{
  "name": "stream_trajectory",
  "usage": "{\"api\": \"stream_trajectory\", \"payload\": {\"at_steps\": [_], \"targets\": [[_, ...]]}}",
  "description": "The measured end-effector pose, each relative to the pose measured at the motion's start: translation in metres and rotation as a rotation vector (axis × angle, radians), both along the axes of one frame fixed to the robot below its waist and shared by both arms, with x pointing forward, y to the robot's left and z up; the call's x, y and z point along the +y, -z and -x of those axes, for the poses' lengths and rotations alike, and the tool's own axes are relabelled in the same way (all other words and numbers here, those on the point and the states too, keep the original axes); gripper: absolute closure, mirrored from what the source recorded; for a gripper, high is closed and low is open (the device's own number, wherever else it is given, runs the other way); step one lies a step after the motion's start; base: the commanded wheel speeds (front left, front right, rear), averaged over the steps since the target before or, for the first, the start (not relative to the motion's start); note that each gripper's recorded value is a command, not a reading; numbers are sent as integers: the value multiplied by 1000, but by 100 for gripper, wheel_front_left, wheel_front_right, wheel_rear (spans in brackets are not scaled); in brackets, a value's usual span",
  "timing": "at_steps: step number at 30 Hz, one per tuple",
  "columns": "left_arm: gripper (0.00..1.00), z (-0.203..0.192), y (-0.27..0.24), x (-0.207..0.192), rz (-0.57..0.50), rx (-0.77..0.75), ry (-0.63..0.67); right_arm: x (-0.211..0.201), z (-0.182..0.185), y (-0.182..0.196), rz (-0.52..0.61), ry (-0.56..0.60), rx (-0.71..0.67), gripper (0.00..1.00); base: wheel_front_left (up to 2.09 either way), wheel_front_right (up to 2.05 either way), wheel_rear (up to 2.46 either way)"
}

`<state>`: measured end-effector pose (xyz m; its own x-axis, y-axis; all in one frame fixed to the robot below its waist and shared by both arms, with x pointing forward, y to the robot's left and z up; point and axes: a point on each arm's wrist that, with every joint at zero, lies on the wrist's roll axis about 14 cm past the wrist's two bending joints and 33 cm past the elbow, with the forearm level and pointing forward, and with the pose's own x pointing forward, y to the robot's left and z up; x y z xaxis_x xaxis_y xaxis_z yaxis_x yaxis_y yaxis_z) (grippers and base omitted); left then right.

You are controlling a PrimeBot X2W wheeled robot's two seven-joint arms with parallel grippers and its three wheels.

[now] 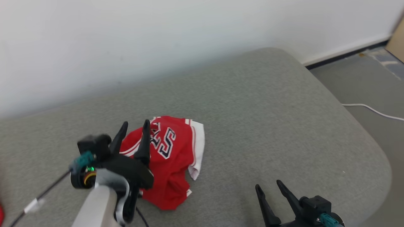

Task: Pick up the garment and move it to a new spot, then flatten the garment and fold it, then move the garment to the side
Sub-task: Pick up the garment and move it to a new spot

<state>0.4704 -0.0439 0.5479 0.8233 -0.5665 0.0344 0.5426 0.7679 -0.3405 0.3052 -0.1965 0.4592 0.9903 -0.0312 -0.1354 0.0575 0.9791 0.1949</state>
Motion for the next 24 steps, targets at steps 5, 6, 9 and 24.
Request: {"api": "stream_trajectory", "payload": {"at_steps": [5,6,9,24], "targets": [[0,14,4,36,-17,-73,-87,8,-5,-3,1,-29,-14,0,0,0,0],[0,19,5,45,-23,-91,-107,9,-6,-5,2,-36,-19,0,0,0,0],[0,34,8,75,-25,-121,-179,16,-9,-6,2,-60,-25,0,0,0,0],[0,131,41,188,-106,-103,-432,33,-15,-7,34,-133,-37,0,0,0,0]]}}
